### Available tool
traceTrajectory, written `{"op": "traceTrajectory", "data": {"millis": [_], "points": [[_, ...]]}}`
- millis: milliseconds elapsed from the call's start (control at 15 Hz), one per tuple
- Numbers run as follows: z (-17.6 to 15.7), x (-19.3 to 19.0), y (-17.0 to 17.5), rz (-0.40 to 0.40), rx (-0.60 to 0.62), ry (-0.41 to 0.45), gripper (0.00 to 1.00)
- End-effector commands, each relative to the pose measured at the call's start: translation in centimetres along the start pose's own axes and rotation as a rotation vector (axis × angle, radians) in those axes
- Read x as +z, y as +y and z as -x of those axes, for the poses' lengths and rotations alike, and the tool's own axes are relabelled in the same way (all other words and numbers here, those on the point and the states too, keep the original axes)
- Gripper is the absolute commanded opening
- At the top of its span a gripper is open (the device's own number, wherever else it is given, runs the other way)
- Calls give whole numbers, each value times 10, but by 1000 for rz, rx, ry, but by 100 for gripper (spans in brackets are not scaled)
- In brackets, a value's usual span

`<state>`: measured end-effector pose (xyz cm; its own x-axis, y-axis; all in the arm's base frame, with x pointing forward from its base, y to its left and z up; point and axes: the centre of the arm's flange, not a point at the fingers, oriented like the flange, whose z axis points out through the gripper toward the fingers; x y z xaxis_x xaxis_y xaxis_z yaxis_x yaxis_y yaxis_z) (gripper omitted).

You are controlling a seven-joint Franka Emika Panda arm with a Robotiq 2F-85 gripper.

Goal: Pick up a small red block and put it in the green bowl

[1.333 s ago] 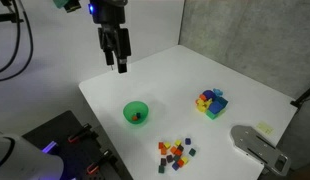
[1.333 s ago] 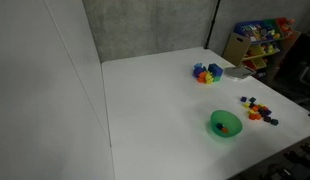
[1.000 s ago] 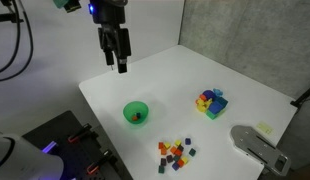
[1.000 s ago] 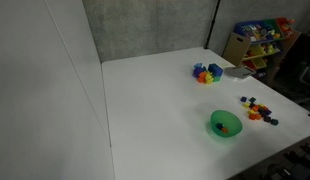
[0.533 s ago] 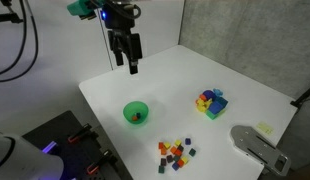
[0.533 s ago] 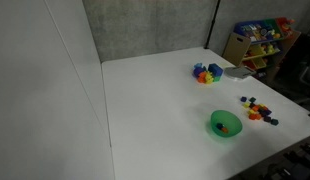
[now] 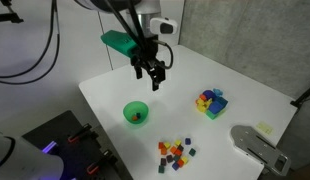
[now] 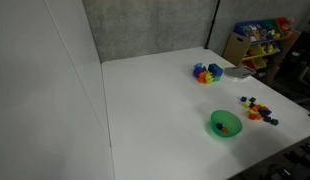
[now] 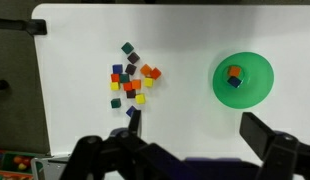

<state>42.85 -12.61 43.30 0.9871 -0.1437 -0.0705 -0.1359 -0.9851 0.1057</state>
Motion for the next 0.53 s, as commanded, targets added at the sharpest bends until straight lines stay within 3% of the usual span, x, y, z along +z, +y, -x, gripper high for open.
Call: {"op": "traceTrajectory", "data": {"millis": [0, 267, 467], "points": [[-24, 46, 15, -39, -19, 26, 100], [-38, 102, 19, -44, -19, 65, 100], [-43, 144, 17, -38, -87, 75, 100]]}}
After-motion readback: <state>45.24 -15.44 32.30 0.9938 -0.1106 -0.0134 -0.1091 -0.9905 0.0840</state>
